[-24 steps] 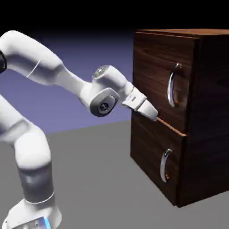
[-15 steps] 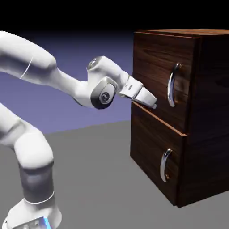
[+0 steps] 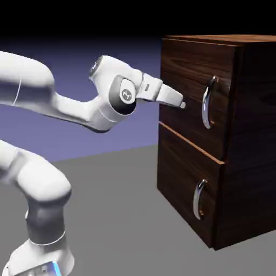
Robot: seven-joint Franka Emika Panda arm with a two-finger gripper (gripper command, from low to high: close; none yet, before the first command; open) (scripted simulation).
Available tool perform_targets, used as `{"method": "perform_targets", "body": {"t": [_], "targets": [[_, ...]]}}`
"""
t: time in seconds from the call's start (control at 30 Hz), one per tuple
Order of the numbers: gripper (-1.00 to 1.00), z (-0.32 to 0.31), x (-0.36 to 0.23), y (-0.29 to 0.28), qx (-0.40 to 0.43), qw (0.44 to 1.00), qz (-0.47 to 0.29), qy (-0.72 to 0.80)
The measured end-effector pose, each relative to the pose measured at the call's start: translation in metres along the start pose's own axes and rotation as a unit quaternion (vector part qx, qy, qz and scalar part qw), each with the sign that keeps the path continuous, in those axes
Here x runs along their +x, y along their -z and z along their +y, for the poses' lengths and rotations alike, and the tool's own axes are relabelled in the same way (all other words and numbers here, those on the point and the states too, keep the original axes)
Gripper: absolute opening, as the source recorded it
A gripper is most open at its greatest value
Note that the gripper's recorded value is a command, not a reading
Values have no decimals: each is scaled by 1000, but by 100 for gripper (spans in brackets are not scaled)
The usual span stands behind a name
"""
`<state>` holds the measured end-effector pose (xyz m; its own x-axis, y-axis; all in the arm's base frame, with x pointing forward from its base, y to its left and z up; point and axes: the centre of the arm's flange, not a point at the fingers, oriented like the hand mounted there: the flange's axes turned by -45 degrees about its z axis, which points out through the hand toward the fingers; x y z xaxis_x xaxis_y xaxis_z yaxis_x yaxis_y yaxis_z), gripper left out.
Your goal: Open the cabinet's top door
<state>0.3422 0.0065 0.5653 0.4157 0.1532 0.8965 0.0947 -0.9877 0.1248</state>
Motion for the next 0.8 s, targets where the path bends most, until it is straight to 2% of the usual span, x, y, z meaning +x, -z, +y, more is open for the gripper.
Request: {"method": "perform_targets", "body": {"t": [0.4, 0.8], "targets": [[100, 31, -3, 20, -11, 996, 85, -10], [100, 70, -25, 9, -15, 985, 167, -40]]}}
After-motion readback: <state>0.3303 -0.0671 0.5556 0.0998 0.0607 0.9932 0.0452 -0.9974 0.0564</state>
